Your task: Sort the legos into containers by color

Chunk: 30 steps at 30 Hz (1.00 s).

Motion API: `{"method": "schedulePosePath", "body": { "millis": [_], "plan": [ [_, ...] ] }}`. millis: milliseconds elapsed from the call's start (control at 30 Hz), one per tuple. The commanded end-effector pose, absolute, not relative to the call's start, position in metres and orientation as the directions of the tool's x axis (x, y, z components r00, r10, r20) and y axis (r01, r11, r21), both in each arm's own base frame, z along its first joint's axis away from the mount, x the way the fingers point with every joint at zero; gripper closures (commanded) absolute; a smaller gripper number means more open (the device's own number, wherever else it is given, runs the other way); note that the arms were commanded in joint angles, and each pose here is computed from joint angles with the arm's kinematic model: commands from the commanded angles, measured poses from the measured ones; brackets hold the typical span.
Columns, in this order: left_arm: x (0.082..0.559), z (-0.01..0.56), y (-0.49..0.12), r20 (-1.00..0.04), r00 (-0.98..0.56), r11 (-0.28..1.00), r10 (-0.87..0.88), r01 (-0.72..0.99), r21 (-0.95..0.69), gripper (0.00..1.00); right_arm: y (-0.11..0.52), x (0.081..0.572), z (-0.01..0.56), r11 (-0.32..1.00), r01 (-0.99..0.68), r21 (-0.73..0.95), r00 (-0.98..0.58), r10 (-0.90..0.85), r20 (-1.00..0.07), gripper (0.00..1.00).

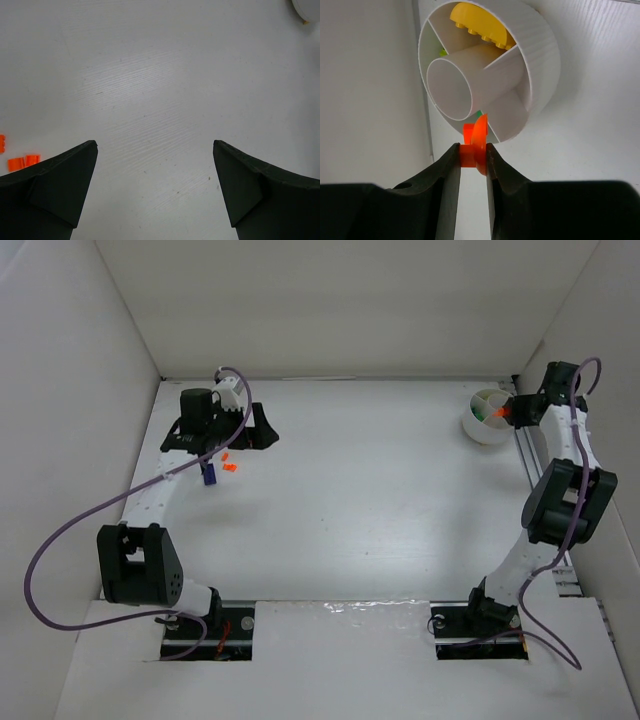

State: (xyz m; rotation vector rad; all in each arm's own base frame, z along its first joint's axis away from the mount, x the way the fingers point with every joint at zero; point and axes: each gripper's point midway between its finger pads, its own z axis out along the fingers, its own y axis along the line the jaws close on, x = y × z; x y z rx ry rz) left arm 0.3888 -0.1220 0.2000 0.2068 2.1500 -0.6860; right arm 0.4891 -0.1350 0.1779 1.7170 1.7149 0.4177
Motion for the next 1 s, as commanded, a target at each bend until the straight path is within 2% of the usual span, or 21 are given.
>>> {"method": "schedulePosePath", "body": {
  "millis": [0,233,333,533,667,967],
  "plan": [
    [0.398,0.226,-0.129,-0.812,-0.576,0.817,-0.096,0.420,-0.395,0.00,-0.137,0.499,0.188,0.074,0.739,0.670,0.103,0.970,-0.221,1.00],
    [0.397,0.230,-0.124,-0.807,-0.585,0.833,-0.079,0.406,-0.376,0.00,-0.136,0.500,0.178,0.070,0.750,0.658,0.093,0.973,-0.210,0.99],
    [0.399,0.231,-0.119,-0.817,-0.574,0.849,-0.060,0.401,-0.345,0.00,-0.137,0.503,0.170,0.068,0.755,0.652,0.091,0.974,-0.207,0.86],
    [0.400,0.228,-0.120,-0.811,-0.581,0.849,-0.060,0.398,-0.348,0.00,-0.138,0.505,0.167,0.068,0.755,0.652,0.091,0.974,-0.207,0.78],
    [0.399,0.224,-0.119,-0.806,-0.589,0.849,-0.059,0.395,-0.351,0.00,-0.133,0.508,0.170,0.085,0.743,0.664,0.064,0.978,-0.196,0.62],
    [0.395,0.224,-0.121,-0.817,-0.576,0.840,-0.029,0.428,-0.333,0.00,-0.117,0.510,0.207,0.198,0.678,0.708,-0.005,0.964,-0.266,0.62]
  ]
}}
